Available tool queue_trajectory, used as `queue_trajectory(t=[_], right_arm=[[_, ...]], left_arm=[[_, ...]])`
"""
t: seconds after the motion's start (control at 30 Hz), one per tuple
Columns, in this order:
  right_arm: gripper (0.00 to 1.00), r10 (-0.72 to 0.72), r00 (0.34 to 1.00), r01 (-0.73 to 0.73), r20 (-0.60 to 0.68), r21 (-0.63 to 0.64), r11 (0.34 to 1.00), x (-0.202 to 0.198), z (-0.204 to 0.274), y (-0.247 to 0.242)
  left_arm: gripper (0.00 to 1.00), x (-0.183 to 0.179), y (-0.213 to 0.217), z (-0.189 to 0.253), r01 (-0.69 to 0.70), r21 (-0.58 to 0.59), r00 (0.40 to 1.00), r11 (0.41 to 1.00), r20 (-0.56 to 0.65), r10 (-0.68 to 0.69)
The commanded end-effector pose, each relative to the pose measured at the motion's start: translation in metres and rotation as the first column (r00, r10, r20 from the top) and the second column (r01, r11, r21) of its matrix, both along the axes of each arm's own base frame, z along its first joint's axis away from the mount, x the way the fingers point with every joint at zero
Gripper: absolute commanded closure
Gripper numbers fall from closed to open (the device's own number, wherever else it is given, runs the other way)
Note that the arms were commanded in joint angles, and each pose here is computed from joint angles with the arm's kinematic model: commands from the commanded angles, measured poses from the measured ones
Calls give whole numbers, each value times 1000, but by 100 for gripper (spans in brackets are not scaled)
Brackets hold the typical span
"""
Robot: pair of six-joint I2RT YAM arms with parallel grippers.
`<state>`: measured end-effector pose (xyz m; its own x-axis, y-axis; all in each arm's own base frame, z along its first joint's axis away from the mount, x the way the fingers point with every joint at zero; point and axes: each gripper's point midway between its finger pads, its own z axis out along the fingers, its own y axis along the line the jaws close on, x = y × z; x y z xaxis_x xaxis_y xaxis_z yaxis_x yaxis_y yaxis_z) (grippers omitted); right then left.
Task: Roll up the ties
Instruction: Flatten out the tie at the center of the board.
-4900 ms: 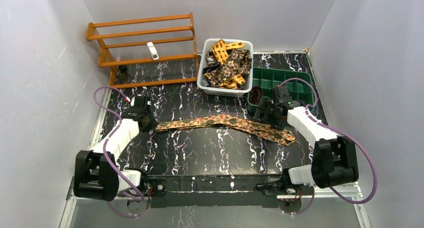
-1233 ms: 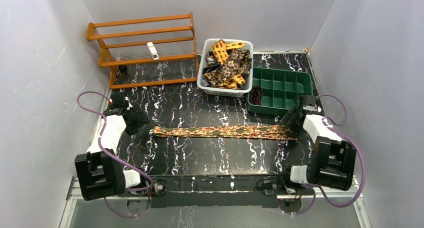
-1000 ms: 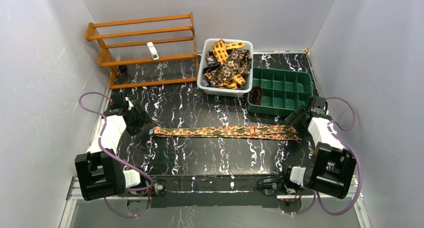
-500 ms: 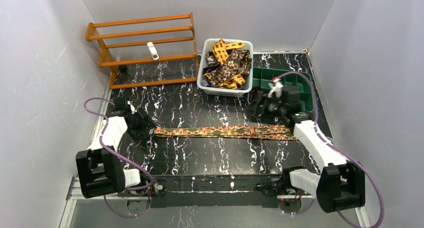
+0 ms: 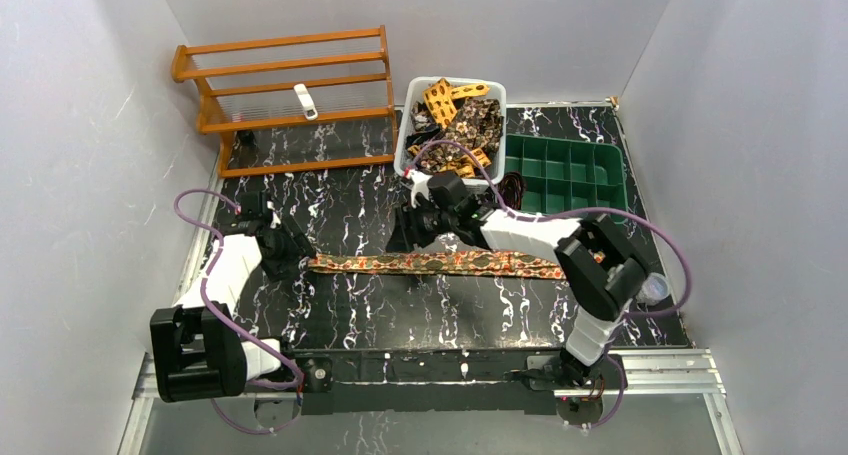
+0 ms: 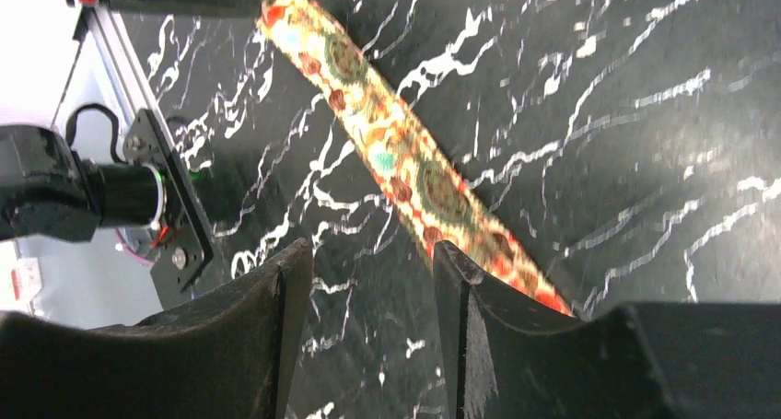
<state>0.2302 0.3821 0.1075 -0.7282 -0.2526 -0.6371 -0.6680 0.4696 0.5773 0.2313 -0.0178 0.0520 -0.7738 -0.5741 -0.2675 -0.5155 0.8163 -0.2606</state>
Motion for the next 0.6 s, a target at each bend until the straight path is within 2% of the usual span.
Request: queue_trajectory(t=[0.0, 0.23, 0.37, 0.57], right_arm=[[42, 11, 1000, -10, -17, 45, 999, 19, 9, 27], [43, 68, 990, -65, -121, 26, 998, 5, -12, 33], [44, 64, 989, -63, -133, 11, 998, 1, -17, 28], [45, 57, 988, -57, -145, 1, 998, -2, -18, 24]], left_arm=[[36, 5, -3, 4, 38, -8, 999, 999, 20, -38], [39, 11, -19, 5, 168, -78, 985, 983, 52, -164], [47, 9, -32, -3, 212, -156, 977, 965, 29, -210], [57, 9, -29, -11, 200, -147, 979, 969, -3, -202]])
